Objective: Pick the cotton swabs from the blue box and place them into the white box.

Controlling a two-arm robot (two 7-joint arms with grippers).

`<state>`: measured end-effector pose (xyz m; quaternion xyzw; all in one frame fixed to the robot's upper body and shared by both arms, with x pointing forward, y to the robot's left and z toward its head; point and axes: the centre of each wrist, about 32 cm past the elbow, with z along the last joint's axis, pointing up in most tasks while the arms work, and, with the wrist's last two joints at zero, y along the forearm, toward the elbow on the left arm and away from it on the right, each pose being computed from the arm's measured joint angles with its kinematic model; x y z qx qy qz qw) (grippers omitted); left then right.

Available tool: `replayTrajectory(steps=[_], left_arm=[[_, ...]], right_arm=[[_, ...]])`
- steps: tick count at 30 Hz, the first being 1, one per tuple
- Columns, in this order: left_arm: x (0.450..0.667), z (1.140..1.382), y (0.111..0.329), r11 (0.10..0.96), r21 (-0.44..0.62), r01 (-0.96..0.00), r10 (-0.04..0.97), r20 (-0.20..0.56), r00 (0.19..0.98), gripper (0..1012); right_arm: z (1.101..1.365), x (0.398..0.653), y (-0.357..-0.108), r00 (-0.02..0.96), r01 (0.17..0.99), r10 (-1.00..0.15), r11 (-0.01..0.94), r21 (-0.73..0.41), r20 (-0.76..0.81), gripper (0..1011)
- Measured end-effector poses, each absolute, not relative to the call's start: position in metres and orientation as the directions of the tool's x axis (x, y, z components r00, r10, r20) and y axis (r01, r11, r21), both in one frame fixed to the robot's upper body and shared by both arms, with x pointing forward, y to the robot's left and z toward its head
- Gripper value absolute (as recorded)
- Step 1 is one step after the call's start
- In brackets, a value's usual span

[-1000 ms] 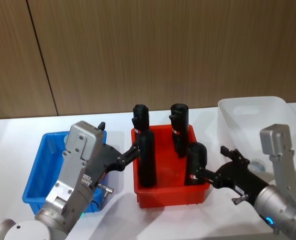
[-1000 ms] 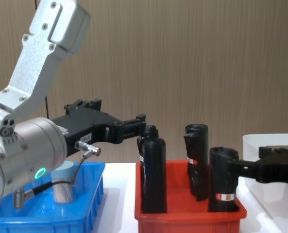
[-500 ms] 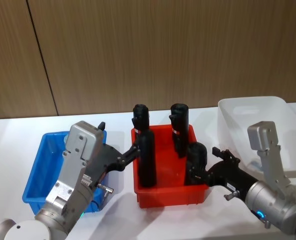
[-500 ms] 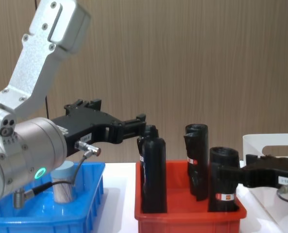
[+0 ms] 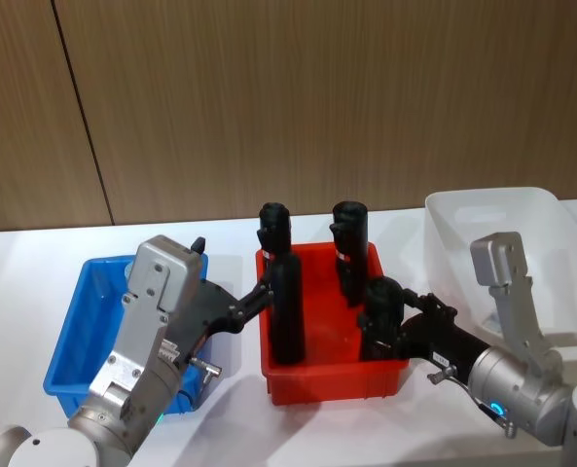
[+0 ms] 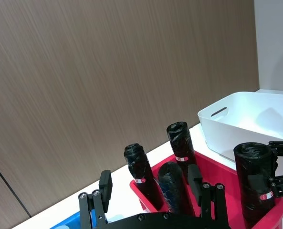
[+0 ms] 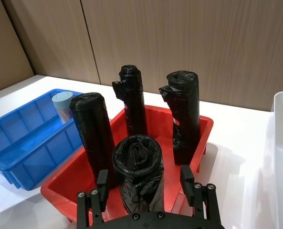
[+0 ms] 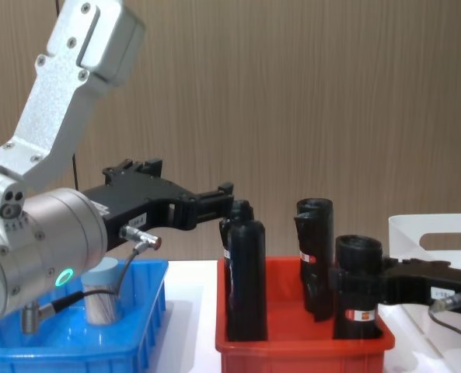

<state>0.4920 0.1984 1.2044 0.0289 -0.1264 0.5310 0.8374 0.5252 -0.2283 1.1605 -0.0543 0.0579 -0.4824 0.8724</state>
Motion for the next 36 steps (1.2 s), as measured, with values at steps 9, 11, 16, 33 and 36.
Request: replayTrajectory(steps=[9, 11, 16, 33, 36], left_arm=[[0.492, 1.204, 0.198, 0.434, -0.086, -0.897, 0.882, 0.242, 0.404, 1004], [0.492, 1.204, 0.198, 0.434, -0.086, -0.897, 0.882, 0.242, 0.404, 1004], [0.492, 1.204, 0.198, 0.434, -0.086, -0.897, 0.882, 0.243, 0.404, 1004], [0.492, 1.204, 0.198, 0.434, -0.086, -0.897, 0.882, 0.243, 0.404, 1004], [0.492, 1.204, 0.198, 0.434, -0.086, -0.897, 0.882, 0.242, 0.404, 1004]], right_arm=[[1.160, 0.531, -0.226, 0.536, 0.828, -0.842, 0.539, -0.156, -0.065, 709], [1.160, 0.531, -0.225, 0.537, 0.827, -0.841, 0.540, -0.156, -0.066, 673], [1.161, 0.532, -0.224, 0.540, 0.825, -0.839, 0.543, -0.155, -0.070, 488], [1.189, 0.526, -0.222, 0.541, 0.837, -0.840, 0.543, -0.072, -0.047, 376], [1.199, 0.525, -0.223, 0.536, 0.842, -0.844, 0.537, -0.044, -0.034, 363]])
